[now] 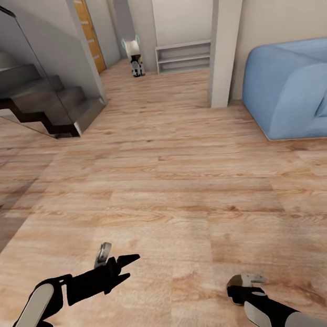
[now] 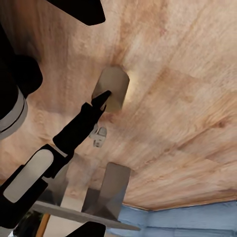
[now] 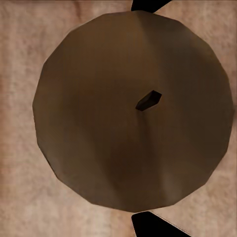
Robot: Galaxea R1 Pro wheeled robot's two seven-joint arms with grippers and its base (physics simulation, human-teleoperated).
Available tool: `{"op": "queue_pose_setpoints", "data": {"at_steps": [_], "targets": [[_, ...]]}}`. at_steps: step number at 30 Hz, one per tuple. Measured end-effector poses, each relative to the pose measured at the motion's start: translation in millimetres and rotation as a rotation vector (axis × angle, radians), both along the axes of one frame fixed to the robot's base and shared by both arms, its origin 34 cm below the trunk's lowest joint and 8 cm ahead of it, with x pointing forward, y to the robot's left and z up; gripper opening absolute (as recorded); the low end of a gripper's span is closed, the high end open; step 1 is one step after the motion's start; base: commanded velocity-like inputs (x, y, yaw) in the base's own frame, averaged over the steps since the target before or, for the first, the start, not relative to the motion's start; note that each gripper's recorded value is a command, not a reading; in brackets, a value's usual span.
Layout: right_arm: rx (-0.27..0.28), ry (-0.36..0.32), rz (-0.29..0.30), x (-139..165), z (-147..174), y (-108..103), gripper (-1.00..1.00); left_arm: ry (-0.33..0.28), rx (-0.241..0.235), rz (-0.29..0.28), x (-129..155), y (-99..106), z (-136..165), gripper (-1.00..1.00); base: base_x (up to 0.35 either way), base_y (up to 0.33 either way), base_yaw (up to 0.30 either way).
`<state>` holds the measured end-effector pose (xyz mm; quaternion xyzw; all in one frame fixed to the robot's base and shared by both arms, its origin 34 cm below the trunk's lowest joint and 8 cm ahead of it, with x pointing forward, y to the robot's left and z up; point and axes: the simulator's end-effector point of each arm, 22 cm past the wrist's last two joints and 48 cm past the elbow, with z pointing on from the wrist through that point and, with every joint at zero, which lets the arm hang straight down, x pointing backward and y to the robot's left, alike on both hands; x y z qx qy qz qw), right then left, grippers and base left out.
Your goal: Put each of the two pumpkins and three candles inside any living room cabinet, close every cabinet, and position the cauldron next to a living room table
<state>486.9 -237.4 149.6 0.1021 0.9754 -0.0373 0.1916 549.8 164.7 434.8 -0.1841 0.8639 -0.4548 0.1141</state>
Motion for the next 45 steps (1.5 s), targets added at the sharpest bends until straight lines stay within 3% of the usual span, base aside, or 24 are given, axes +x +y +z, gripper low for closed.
{"op": "queue_pose_setpoints", "data": {"at_steps": [2, 4, 11, 12, 16, 18, 19, 25, 29, 39, 42, 45], "targets": [[0.001, -0.009, 0.000, 3.2, 3.6, 0.2, -1.00, 0.002, 0.023, 0.005, 0.3, 6.1, -2.4, 1.00, 0.000, 0.000, 0.000], [0.001, -0.021, 0.000, 6.9, 7.6, 0.4, -1.00, 0.022, 0.086, 0.010, -1.7, 17.3, -14.0, 1.00, 0.000, 0.000, 0.000], [-0.002, -0.067, -0.005, 20.0, 21.9, -1.0, -1.00, 0.093, 0.406, 0.023, -13.6, 68.8, -51.7, 1.00, 0.000, 0.000, 0.000], [-0.002, -0.073, -0.004, 21.8, 24.0, -0.9, -1.00, 0.105, 0.477, 0.028, -15.8, 82.9, -57.6, 1.00, 0.000, 0.000, 0.000], [-0.003, -0.091, -0.005, 27.6, 31.6, -1.5, -1.00, 0.142, 0.648, 0.035, -26.1, 120.4, -75.9, 1.00, 0.000, 0.000, 0.000], [-0.002, -0.101, -0.005, 30.9, 35.8, -1.2, -1.00, 0.175, 0.755, 0.039, -35.1, 149.9, -90.6, 1.00, 0.000, 0.000, 0.000], [-0.001, -0.106, -0.005, 32.7, 37.9, -0.6, -1.00, 0.178, 0.775, 0.046, -36.0, 156.4, -92.1, 1.00, 0.000, 0.000, 0.000], [0.001, -0.134, -0.004, 41.6, 50.2, 0.4, -1.00, 0.217, 0.847, 0.140, -49.7, 176.8, -119.0, 1.00, 0.000, 0.000, 0.000], [0.003, -0.152, -0.005, 47.3, 58.4, 0.8, -1.00, 0.181, 0.901, 0.153, -49.5, 176.6, -122.8, 1.00, 0.000, 0.000, 0.000], [0.013, -0.161, -0.020, 55.0, 80.5, 1.7, -1.00, 0.173, 0.905, 0.162, -57.1, 160.7, -115.7, 1.00, 0.000, 0.000, 0.000], [0.014, -0.160, -0.022, 56.5, 87.1, 1.5, -1.00, 0.177, 0.923, 0.138, -65.2, 152.9, -120.5, 1.00, 0.000, 0.000, 0.000], [0.009, -0.176, -0.029, 60.6, 95.4, -0.8, -1.00, 0.180, 0.938, 0.160, -67.4, 155.1, -121.5, 1.00, 0.000, 0.000, 0.000]]}}
